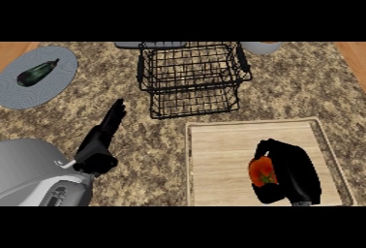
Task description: Pick the tomato from the tray and place it in the tiered basket
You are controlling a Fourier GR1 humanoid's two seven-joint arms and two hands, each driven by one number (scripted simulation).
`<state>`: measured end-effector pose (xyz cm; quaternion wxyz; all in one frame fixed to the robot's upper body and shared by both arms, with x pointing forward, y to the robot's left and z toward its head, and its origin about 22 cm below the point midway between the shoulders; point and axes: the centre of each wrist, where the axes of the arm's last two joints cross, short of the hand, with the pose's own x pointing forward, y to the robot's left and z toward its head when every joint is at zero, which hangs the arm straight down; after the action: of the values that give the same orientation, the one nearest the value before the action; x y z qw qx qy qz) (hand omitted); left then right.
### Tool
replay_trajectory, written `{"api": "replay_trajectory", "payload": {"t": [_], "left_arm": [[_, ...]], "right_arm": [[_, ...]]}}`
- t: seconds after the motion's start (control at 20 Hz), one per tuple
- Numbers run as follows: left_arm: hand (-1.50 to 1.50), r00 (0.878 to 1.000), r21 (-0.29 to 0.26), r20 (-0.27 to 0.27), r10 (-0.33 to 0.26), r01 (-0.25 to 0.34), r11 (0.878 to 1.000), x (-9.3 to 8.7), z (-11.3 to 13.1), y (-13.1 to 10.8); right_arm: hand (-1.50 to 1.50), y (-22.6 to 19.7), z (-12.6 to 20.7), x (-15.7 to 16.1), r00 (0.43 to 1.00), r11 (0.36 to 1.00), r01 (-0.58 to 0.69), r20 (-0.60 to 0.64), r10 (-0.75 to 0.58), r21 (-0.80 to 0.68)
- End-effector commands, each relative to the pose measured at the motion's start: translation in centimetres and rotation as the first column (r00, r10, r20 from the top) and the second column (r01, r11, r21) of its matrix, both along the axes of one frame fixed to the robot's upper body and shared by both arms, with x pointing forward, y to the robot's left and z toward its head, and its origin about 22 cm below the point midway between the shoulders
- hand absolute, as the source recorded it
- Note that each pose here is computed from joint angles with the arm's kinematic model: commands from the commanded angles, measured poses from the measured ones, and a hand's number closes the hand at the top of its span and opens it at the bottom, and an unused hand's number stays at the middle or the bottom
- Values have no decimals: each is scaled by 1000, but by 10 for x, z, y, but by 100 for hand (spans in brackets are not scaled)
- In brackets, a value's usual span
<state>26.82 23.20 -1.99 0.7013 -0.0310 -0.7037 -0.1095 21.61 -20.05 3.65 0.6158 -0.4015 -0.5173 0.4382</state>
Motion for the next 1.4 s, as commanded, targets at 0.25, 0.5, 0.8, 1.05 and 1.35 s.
{"api": "replay_trajectory", "payload": {"t": [0.25, 0.5, 0.8, 1.05, 1.35], "left_arm": [[0, 999, -1, -9, -34, 34, 999, 7, 4, -14], [0, 999, -5, -35, -31, 31, 1000, 0, -4, -1], [0, 999, -6, -35, 8, -8, 1000, 10, 1, -2], [0, 999, -12, -38, 14, -15, 1000, -12, -12, 1], [0, 999, -3, -36, 1, -1, 1000, -9, -7, -9]], "right_arm": [[150, -174, 35, 77, 996, 992, 5, -93, -16, -122], [150, -202, 57, 111, 999, 999, -39, 25, 39, -22], [150, -182, 89, 122, 967, 920, -206, 213, 140, 332], [150, -158, 146, 141, 937, 896, -283, 300, 181, 343], [150, -88, 217, 152, 941, 878, -289, 281, 188, 381]]}}
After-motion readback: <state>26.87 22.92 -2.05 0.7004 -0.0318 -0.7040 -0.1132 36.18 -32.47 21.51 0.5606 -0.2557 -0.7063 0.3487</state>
